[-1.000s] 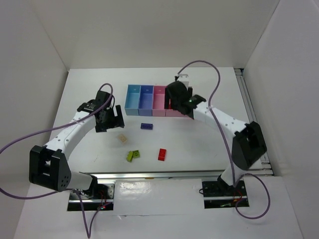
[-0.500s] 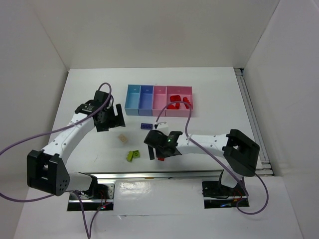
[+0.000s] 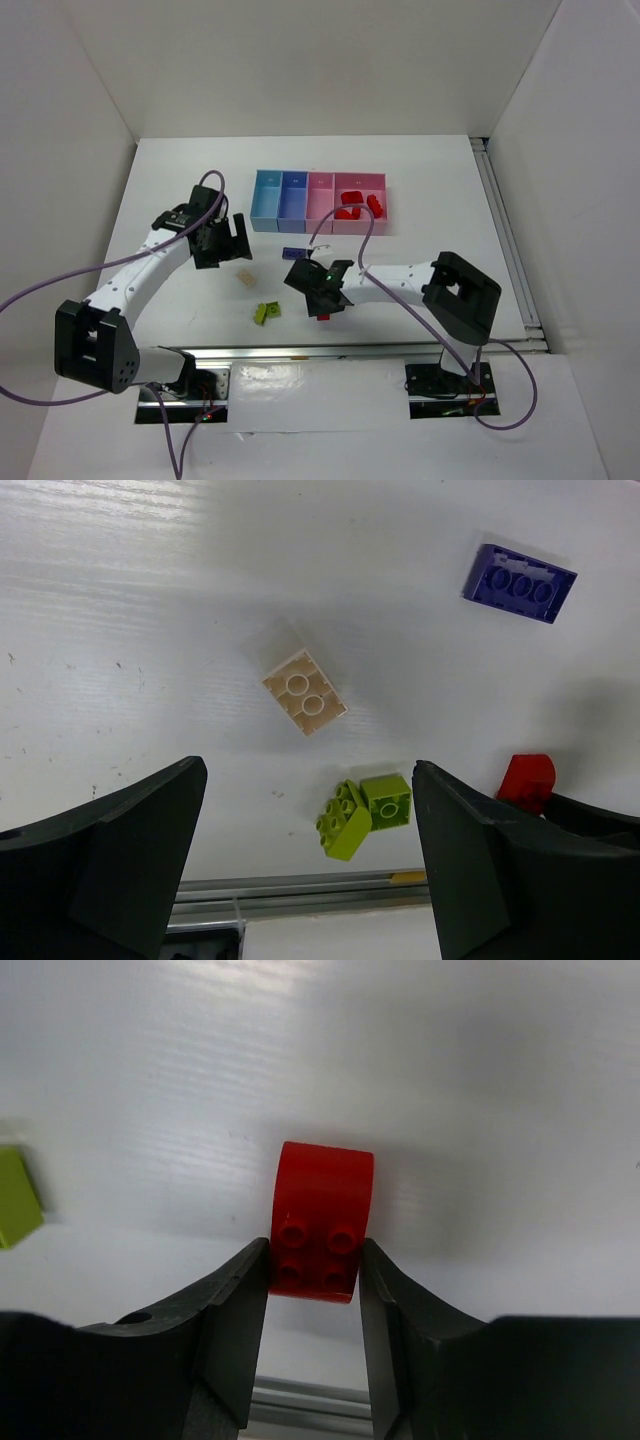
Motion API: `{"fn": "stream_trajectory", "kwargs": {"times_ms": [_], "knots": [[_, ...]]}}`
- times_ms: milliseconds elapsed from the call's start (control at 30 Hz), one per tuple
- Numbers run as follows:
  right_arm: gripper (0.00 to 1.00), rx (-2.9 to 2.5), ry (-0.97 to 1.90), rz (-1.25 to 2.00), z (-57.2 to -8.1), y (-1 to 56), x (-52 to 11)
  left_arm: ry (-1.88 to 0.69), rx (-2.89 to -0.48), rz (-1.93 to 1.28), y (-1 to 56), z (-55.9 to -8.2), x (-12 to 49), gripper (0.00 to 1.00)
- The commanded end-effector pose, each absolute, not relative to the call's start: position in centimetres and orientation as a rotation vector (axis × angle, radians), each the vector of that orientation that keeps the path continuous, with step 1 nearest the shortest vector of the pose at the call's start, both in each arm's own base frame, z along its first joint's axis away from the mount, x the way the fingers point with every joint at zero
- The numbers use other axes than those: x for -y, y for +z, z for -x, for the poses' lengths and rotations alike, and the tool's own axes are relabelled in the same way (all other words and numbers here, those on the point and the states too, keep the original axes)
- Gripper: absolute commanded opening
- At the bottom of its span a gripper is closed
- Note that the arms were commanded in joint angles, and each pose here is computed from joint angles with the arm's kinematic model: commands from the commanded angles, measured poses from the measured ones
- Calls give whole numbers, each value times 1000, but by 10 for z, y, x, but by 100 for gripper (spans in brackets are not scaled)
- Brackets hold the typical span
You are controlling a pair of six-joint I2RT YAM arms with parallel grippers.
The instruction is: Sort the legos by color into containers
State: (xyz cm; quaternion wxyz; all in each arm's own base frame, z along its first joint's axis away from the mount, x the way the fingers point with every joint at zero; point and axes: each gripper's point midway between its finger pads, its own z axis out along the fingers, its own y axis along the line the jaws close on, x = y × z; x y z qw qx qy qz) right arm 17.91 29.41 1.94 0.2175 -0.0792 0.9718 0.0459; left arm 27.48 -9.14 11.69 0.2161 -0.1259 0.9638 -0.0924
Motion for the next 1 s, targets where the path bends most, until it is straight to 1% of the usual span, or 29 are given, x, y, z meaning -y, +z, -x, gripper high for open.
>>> {"fn": "stream_trajectory", "kwargs": {"times_ms": [0, 100, 200, 300, 433, 500, 567, 600, 667, 700, 767, 800, 833, 900, 933, 967], "knots": [[44, -2616, 129, 200, -202, 36, -310, -294, -2622, 346, 133, -279, 93, 95], [37, -2586, 140, 204, -211, 48, -314, -274, -2605, 351, 139, -280, 90, 95], [37, -2540, 142, 183, -225, 70, -308, -270, -2615, 352, 138, -277, 89, 95], [37, -2468, 120, 145, -250, 99, -296, -270, -2615, 352, 138, -280, 90, 95], [38, -2344, 132, 62, -309, 149, -272, -289, -2657, 400, 138, -276, 91, 98], [40, -2286, 107, -32, -346, 167, -247, -334, -2677, 403, 141, -272, 97, 99], [41, -2243, 104, -52, -371, 177, -235, -375, -2676, 393, 144, -270, 102, 99], [41, -2216, 106, -110, -394, 179, -222, -380, -2664, 390, 147, -269, 102, 99], [41, -2198, 156, -125, -416, 186, -219, -360, -2681, 420, 143, -265, 99, 99], [41, -2186, 140, -171, -434, 181, -208, -377, -2696, 417, 142, -262, 102, 99], [43, -2170, 170, -200, -453, 181, -205, -375, -2705, 432, 142, -259, 101, 99], [45, -2180, 172, -224, -466, 170, -197, -355, -2724, 427, 138, -257, 102, 99], [45, -2163, 175, -238, -476, 169, -195, -337, -2721, 431, 137, -258, 99, 99], [48, -2141, 178, -259, -491, 170, -193, -292, -2728, 477, 133, -258, 94, 100], [63, -2151, 162, -272, -499, 158, -189, -231, -2756, 505, 127, -251, 92, 100], [71, -2158, 165, -276, -503, 154, -187, -199, -2739, 547, 127, -252, 91, 100]]}}
